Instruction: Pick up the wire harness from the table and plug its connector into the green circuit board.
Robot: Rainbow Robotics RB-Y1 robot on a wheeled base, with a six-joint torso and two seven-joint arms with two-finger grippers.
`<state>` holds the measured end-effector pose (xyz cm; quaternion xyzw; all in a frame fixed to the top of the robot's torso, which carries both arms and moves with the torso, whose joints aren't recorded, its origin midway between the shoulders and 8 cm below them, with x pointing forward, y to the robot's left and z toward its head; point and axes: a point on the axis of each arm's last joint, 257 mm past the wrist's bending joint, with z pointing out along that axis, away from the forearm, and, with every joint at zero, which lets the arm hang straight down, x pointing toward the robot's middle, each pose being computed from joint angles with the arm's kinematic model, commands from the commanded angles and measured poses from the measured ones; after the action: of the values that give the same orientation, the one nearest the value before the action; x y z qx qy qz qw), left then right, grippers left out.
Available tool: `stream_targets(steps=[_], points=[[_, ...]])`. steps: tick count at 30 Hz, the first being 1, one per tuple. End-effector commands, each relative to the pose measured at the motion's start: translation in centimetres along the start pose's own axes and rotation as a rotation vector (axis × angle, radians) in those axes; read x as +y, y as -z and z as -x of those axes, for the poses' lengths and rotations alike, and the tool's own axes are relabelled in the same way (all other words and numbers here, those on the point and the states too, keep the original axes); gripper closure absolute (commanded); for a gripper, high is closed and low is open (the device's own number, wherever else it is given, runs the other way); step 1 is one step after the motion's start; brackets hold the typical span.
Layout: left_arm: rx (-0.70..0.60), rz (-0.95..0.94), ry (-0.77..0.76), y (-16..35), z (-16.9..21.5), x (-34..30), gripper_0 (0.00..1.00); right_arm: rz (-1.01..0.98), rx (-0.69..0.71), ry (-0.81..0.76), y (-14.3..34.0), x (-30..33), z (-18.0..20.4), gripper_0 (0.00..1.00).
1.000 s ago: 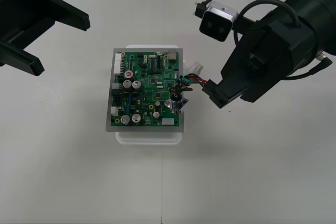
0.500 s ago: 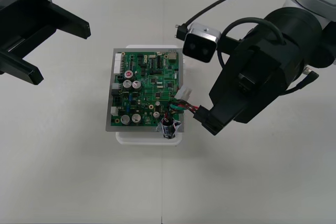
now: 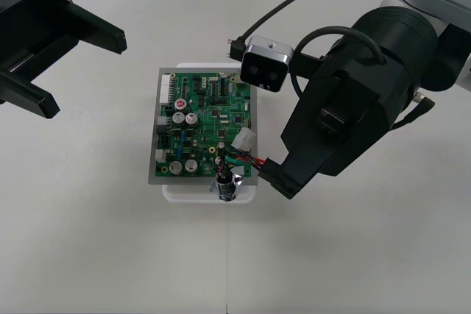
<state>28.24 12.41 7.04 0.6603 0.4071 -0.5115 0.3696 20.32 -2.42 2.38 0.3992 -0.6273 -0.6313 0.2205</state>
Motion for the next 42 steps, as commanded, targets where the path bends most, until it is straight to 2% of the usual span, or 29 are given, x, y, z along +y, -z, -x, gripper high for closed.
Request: stream_targets(steps=[1,25,42], points=[[0.010,-0.035,-0.079,-0.1,0.1,-1.3,0.17,-0.020,0.031,0.027,-0.7,1.0,1.3,1.00],[0.009,-0.043,-0.085,-0.3,0.2,-1.6,0.17,0.006,0.030,0.025,-0.9,1.9,3.9,1.00],[0.006,-0.055,-0.089,-0.5,0.3,-1.9,0.17,0.002,0.056,0.034,-1.5,2.3,3.1,1.00]])
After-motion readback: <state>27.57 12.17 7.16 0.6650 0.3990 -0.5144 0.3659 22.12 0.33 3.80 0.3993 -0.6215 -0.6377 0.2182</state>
